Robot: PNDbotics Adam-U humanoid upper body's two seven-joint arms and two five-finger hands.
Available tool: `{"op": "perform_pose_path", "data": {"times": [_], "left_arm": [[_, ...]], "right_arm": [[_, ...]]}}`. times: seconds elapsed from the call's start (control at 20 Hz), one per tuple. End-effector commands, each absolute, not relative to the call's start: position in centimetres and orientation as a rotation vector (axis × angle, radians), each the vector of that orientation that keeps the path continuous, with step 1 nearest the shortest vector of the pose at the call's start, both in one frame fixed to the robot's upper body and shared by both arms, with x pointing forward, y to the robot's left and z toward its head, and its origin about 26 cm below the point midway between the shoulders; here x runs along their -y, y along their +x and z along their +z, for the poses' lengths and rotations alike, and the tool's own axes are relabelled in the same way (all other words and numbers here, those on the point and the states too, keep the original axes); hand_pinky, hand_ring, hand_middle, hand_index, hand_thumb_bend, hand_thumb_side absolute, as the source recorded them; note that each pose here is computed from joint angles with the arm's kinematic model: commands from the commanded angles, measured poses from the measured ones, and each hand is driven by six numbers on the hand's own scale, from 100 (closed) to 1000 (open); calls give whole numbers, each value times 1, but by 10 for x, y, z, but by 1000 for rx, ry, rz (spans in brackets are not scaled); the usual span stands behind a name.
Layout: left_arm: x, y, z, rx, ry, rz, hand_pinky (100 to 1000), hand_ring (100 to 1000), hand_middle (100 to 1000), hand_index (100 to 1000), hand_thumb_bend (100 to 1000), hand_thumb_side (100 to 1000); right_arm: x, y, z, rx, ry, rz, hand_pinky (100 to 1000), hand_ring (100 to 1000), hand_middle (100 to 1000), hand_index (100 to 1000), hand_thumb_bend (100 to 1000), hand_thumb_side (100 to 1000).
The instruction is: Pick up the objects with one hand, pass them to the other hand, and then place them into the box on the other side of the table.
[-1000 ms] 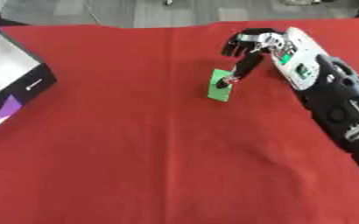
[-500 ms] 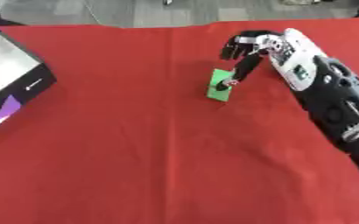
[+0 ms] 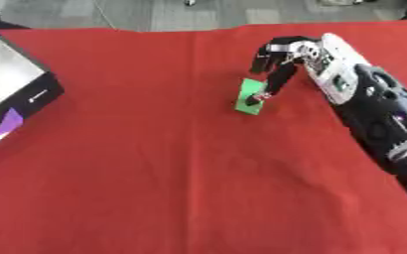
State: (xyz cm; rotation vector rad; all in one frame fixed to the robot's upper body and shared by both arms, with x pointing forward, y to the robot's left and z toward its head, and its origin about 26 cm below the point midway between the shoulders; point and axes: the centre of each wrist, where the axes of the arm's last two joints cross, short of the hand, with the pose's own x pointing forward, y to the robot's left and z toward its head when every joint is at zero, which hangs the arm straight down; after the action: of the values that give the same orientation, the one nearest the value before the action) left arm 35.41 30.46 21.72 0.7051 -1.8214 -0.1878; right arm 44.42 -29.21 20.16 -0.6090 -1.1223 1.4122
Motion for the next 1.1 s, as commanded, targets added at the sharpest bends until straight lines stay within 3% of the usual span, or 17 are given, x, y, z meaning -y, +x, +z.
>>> {"op": "perform_pose_path", "data": {"times": [0.05,0.7,1.1], "left_arm": [[-308,352,226,1846,723,-188,709,625,691,757,852,522],[-309,352,223,1832,722,-188,711,627,700,756,836,524],[-310,352,222,1825,725,-190,713,629,702,757,829,527]], "right_arm": [[299,444,197,1067,-640,1423,890,795,674,706,630,231],[301,444,185,1045,-596,1419,887,799,703,751,650,251],[300,444,187,1067,-592,1415,888,791,682,726,633,228]]}}
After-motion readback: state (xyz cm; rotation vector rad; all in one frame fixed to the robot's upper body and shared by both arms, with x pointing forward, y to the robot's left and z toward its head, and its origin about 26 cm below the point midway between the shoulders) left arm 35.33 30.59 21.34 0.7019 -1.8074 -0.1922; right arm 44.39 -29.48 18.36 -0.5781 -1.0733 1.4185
